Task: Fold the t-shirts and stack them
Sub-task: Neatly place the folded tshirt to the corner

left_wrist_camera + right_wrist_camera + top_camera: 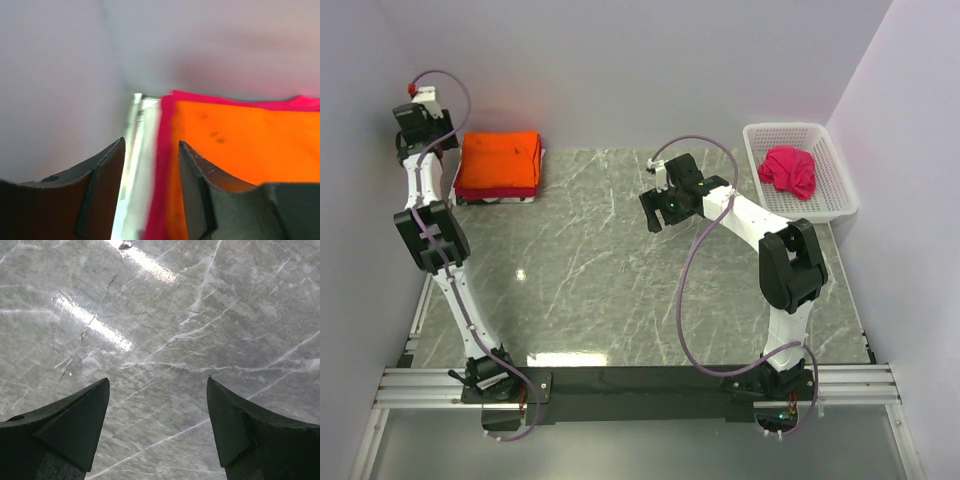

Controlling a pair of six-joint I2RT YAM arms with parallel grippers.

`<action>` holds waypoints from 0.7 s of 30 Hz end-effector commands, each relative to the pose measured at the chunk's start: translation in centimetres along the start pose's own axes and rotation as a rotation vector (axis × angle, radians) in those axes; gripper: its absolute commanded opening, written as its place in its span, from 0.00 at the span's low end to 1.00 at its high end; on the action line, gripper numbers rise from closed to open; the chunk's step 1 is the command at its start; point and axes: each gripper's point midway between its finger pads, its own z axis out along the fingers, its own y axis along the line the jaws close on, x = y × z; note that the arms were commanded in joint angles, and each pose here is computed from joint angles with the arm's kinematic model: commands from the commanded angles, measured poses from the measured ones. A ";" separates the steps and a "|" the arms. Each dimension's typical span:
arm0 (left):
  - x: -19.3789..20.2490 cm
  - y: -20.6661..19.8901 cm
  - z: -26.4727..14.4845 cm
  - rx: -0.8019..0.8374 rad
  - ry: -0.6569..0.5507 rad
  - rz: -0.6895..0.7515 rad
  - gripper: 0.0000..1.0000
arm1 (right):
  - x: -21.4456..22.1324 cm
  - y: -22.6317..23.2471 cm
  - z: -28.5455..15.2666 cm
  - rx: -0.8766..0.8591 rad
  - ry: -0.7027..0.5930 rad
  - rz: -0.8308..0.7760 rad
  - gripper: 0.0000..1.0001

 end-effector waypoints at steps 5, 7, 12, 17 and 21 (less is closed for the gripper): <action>-4.6 -1.4 -6.7 0.175 -0.056 0.045 0.38 | -1.7 0.5 -1.9 -0.004 -0.056 -0.024 0.84; -2.3 -2.6 -7.3 0.236 -0.003 0.018 0.36 | -1.6 0.3 -2.0 -0.002 -0.052 -0.024 0.85; 0.6 -4.3 -8.7 0.296 0.063 -0.041 0.32 | -0.8 0.4 -2.2 -0.008 -0.035 -0.029 0.85; 4.8 -3.0 -7.9 0.210 0.147 -0.073 0.30 | -0.2 0.1 -2.6 0.000 -0.025 -0.030 0.85; 8.2 -1.8 -6.5 0.148 0.227 -0.088 0.28 | 0.3 -0.5 -3.1 0.002 -0.012 -0.016 0.85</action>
